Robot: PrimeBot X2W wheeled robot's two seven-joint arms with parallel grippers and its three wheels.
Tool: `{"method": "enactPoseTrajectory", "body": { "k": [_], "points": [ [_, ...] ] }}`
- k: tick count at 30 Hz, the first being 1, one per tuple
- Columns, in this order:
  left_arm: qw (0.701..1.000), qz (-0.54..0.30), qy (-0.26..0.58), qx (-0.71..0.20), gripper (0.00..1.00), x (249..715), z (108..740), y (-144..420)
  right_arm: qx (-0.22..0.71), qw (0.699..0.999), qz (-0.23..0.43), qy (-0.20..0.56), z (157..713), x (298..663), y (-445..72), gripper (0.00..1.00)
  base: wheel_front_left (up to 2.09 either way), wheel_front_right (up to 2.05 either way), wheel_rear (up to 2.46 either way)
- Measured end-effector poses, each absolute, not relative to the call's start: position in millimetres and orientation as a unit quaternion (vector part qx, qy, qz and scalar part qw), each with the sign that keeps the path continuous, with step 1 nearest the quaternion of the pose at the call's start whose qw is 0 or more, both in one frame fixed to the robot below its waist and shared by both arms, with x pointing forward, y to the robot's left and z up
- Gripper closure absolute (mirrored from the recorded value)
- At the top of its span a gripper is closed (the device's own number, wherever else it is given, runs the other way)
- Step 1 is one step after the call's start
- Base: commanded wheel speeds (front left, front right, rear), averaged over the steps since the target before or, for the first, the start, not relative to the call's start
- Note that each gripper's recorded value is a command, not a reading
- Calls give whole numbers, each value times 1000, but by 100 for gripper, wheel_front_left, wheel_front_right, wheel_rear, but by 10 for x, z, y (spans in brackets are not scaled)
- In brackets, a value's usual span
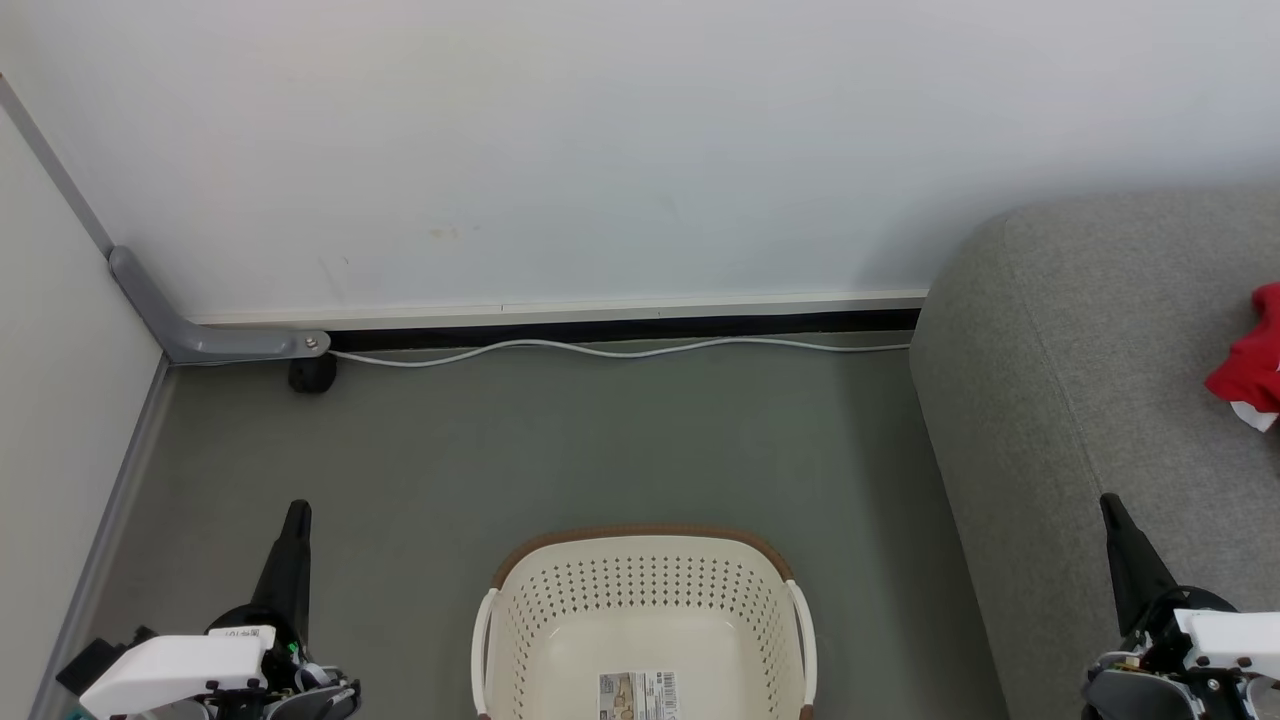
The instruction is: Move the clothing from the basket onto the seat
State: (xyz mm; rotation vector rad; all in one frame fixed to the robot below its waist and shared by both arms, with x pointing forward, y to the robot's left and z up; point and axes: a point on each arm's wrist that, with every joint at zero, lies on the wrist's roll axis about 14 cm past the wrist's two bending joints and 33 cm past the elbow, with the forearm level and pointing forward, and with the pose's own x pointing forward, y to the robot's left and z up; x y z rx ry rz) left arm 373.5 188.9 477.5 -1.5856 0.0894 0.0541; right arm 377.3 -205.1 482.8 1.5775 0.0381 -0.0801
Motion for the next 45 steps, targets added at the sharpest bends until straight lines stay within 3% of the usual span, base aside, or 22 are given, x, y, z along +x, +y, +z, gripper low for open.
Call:
{"method": "enactPoseTrajectory", "body": {
  "k": [45],
  "points": [
    [702, 25, 40, -711, 100, 3734, 4774, 1892, 709, 704, -36, 17, 4828, 3772, -2053, 100, 0, 0, 0]
  ]
}}
